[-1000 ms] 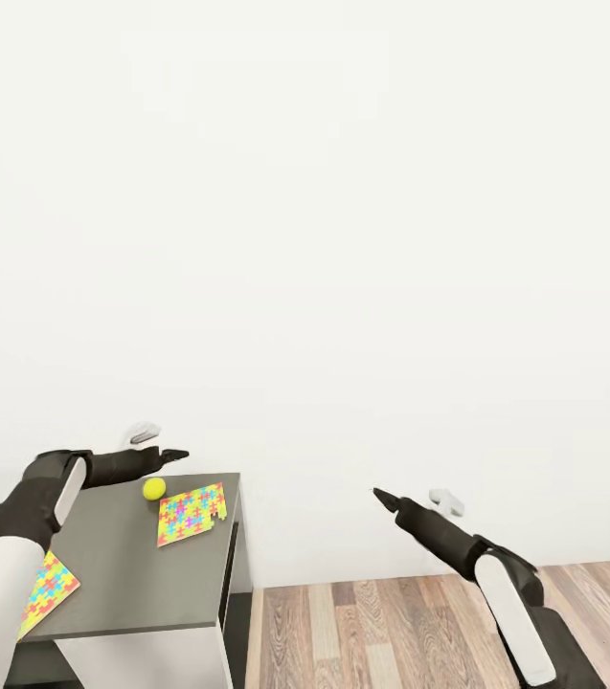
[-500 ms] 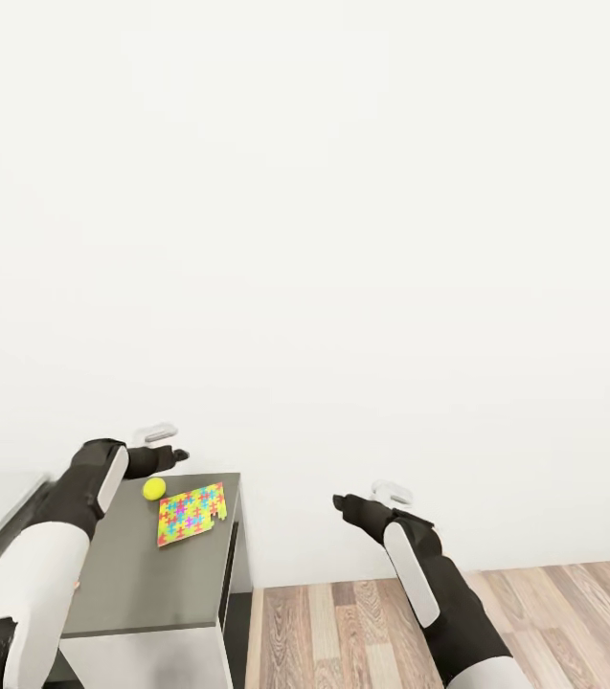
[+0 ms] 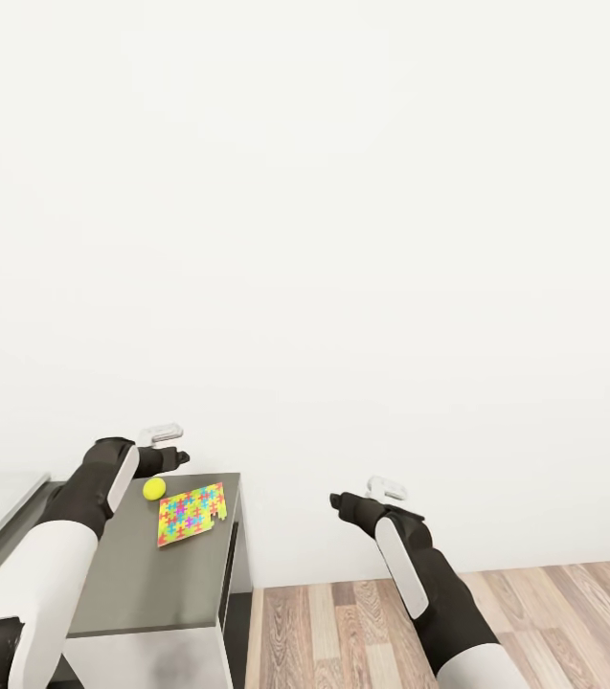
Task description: Put all the toys in the child's room - the three board games (two on the bed and one on the table), the two jigsaw puzzles on the table, and the tennis ball on the table - inside the toy box on the table in the child's room.
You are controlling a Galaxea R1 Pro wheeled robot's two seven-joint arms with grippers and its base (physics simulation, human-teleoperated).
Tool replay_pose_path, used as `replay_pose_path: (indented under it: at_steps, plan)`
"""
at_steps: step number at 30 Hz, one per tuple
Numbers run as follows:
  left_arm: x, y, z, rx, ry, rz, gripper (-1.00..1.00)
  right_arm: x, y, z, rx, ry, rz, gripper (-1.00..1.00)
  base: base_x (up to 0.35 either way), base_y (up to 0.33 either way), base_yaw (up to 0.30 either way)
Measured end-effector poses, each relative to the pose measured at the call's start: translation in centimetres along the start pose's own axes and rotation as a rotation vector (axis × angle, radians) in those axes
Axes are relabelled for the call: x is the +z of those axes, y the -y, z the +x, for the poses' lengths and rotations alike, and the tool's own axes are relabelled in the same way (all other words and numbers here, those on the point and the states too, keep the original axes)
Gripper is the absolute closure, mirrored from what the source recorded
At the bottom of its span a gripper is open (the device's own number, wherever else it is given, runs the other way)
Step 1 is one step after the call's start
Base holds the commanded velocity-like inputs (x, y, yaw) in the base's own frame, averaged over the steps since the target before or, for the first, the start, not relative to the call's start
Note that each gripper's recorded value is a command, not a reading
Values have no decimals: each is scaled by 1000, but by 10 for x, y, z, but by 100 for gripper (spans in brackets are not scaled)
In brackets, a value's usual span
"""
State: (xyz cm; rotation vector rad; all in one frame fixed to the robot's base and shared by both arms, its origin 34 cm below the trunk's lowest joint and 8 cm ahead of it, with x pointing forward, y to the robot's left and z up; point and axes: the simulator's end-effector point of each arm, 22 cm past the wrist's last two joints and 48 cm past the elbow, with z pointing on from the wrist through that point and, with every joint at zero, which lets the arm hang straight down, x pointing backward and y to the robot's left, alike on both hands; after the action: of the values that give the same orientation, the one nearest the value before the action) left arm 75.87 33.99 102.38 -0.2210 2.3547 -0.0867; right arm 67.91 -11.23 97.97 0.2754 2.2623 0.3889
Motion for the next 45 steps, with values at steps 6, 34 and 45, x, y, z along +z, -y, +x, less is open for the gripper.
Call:
replay_pose_path:
  at_steps: [6,34,45]
  plan:
    - [0,1,0,3,0,0,-100,0,-3,0,0,2,-7,-100,52,59,0]
    - [2,13,-6,77,36,-3,-100,0,3,-1,2,2,-2,-100,39,61,0]
    - [7,12,-1,77,23,-3,-100,3,5,1,5,-5,0,-100,0,0,0]
